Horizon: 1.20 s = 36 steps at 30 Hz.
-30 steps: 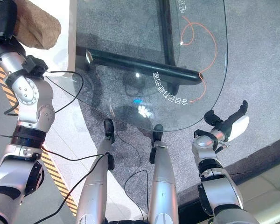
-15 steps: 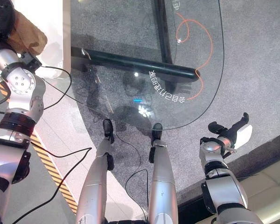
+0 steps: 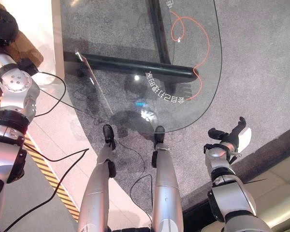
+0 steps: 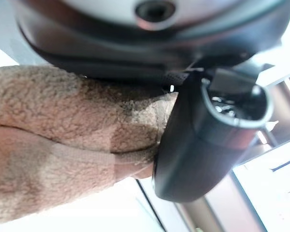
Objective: Wipe the table with a cloth and put it in the basket.
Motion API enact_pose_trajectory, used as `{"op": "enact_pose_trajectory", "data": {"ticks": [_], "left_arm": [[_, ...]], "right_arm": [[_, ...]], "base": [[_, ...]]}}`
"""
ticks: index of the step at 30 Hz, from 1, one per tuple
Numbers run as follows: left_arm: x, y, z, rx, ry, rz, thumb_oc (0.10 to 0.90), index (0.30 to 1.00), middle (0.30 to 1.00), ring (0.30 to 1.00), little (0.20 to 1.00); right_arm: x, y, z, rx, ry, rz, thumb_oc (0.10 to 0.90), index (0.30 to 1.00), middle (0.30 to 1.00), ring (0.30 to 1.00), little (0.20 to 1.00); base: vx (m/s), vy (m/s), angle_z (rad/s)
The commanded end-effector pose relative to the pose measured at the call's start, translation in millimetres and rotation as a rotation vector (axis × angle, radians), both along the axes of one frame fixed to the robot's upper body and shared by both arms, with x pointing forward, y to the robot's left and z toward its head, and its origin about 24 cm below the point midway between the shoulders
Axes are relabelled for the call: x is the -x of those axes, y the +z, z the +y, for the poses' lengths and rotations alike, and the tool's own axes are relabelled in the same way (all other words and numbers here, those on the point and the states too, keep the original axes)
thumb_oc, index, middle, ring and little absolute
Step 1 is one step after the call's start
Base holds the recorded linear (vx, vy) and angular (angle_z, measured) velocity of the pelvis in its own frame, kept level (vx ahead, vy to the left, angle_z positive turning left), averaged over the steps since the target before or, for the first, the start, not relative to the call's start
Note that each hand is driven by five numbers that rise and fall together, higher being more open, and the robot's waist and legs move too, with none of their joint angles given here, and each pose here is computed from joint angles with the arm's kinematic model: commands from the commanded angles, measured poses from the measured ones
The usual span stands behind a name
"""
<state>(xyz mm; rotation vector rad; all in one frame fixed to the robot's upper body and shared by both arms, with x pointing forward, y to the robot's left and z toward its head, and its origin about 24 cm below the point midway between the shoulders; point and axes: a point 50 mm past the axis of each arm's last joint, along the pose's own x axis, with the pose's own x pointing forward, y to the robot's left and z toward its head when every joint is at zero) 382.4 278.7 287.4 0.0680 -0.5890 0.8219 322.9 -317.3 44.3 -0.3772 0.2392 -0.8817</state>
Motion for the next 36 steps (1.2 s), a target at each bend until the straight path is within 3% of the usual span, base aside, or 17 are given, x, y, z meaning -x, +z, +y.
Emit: {"op": "enact_pose_trajectory", "data": {"ticks": [1, 24, 25, 26, 36], "left_arm": [[32.6, 88.4, 24.2, -0.106, 0.101, -0.234, 0.1, 0.3, 0.3, 0.3, 0.2], [18.9, 77.7, 25.9, -0.239, 0.06, 0.028, 0.103, 0.302, 0.302, 0.302, 0.203], [18.3, 76.0, 26.8, -0.233, 0.06, 0.039, 0.344, 0.509, 0.509, 0.509, 0.444], [18.0, 75.4, 27.0, -0.23, 0.058, 0.043, 0.8, 0.9, 0.9, 0.9, 0.9], [15.7, 71.9, 27.2, -0.238, 0.054, 0.084, 0.8, 0.9, 0.9, 0.9, 0.9]], "right_arm": [[21.7, 3.8, -37.0, 0.073, -0.097, 0.036, 0.8, 0.9, 0.9, 0.9, 0.9], [17.1, 9.7, -33.7, 0.115, -0.048, 0.011, 0.8, 0.9, 0.9, 0.9, 0.9], [17.4, 9.6, -34.0, 0.115, -0.049, 0.012, 0.8, 0.9, 0.9, 0.9, 0.9], [17.5, 9.6, -34.2, 0.114, -0.05, 0.012, 0.8, 0.9, 0.9, 0.9, 0.9], [19.1, 7.5, -34.6, 0.111, -0.05, 0.019, 0.8, 0.9, 0.9, 0.9, 0.9]], "base": [[0.0, 0.0, 0.0], [0.0, 0.002, -0.01], [0.0, 0.0, 0.0], [0.0, 0.0, 0.0], [0.0, 0.0, 0.0]]}}
